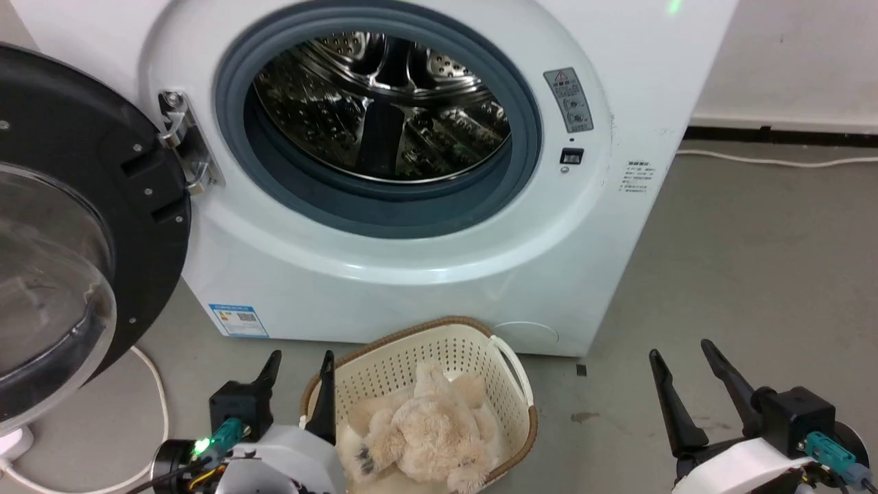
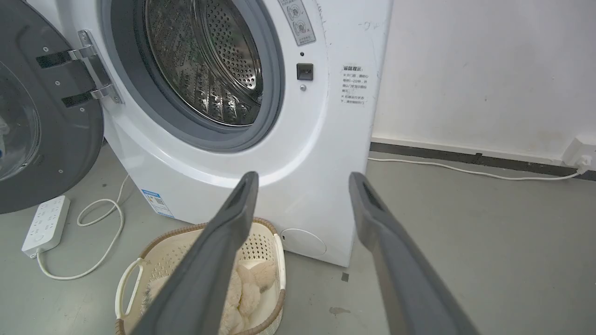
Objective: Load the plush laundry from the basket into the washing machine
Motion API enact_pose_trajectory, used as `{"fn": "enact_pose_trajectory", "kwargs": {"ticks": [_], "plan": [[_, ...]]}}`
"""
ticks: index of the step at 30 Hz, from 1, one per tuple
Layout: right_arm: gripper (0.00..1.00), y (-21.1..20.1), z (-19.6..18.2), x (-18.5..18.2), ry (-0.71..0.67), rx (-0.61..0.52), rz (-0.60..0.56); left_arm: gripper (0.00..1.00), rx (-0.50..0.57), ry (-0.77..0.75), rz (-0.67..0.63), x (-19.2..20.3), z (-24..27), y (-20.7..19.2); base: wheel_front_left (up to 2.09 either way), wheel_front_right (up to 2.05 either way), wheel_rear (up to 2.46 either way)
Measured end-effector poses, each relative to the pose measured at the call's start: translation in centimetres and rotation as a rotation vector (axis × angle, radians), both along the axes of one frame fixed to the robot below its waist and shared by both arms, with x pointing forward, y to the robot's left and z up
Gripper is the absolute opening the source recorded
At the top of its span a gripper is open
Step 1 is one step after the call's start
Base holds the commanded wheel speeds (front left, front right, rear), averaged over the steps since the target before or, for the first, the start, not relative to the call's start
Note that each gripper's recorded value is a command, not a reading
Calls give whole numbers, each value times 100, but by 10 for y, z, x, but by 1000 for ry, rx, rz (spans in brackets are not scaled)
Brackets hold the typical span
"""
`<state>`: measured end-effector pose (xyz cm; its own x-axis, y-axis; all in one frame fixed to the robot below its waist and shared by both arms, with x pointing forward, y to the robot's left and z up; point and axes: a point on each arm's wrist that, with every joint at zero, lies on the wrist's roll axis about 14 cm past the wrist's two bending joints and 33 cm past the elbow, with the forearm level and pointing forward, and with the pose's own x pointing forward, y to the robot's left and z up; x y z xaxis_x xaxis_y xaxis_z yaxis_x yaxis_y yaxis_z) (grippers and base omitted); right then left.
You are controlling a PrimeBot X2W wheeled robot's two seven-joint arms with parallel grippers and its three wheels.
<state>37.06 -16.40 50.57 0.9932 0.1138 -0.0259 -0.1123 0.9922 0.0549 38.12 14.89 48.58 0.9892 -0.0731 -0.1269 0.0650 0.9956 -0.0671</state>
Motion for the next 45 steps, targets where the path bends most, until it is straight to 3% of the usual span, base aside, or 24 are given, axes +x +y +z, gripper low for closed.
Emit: {"fn": "enact_pose_trajectory", "kwargs": {"ticks": [32,45], "plan": [[100,-32,-64,21,142,87,-115,100,-14,613,-249,32,-149,-78,0,0,0],[100,-47,-98,22,219,118,-176,100,63,825,-310,31,-206,-92,0,0,0]]}}
